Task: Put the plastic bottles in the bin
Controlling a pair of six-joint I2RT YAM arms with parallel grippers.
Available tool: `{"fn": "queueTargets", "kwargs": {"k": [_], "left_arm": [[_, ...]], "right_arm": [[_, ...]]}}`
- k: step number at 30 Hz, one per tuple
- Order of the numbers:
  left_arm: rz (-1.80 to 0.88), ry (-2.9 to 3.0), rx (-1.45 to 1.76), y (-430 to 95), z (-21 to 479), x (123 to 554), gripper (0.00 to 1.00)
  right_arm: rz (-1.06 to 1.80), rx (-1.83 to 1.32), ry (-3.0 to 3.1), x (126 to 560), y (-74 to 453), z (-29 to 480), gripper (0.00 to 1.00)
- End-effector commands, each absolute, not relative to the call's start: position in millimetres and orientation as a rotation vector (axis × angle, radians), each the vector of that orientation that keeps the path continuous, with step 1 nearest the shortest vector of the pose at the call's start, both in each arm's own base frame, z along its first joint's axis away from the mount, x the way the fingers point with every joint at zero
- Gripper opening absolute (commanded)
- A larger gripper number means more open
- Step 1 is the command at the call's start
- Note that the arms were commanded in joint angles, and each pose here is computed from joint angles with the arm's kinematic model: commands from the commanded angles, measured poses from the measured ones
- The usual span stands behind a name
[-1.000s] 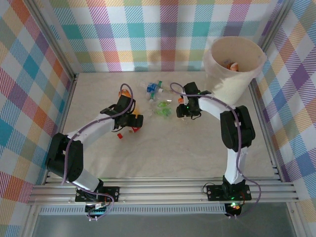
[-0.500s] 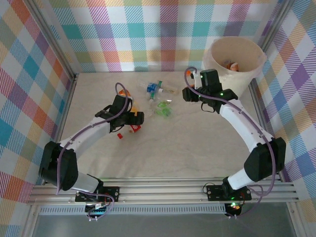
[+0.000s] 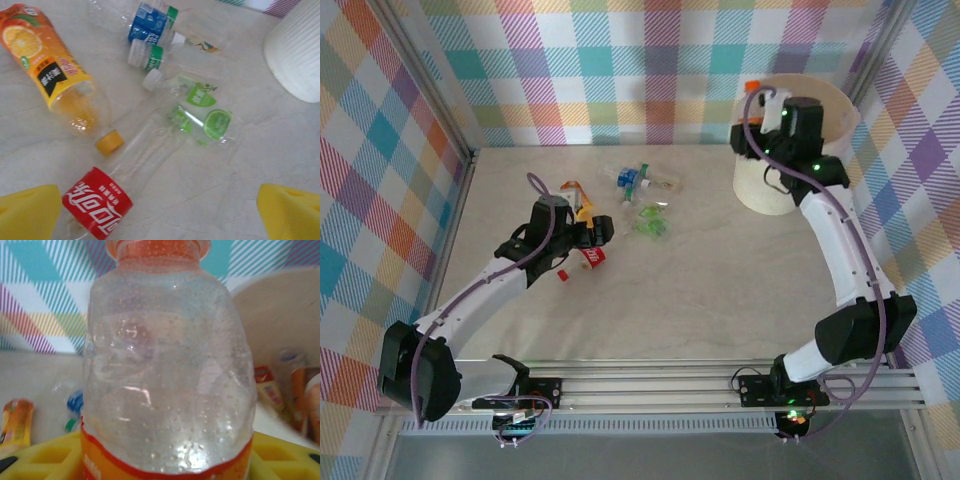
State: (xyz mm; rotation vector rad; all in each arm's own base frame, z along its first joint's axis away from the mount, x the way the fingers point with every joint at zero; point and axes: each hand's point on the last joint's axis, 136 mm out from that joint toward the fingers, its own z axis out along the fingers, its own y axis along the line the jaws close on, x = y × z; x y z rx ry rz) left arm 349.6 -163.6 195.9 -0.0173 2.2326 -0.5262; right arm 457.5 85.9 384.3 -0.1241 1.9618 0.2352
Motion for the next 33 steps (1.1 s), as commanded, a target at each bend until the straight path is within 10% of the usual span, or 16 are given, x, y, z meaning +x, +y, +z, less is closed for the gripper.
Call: {"fn": "queueTargets", "kwargs": {"k": [1,33], "left_arm": [[-0.612,2.189,-0.035,-168.9,205.6,349.2,1.00],[-0.273,2.266,-0.193,-108.4,174.3,325.3,1.00]], "right_arm": [[0.232,-0.080,1.962,474.4,66.0,393.7,0.49],[-0.417,0.412,2.098,570.1,-136.4,339.3,0.72]]}}
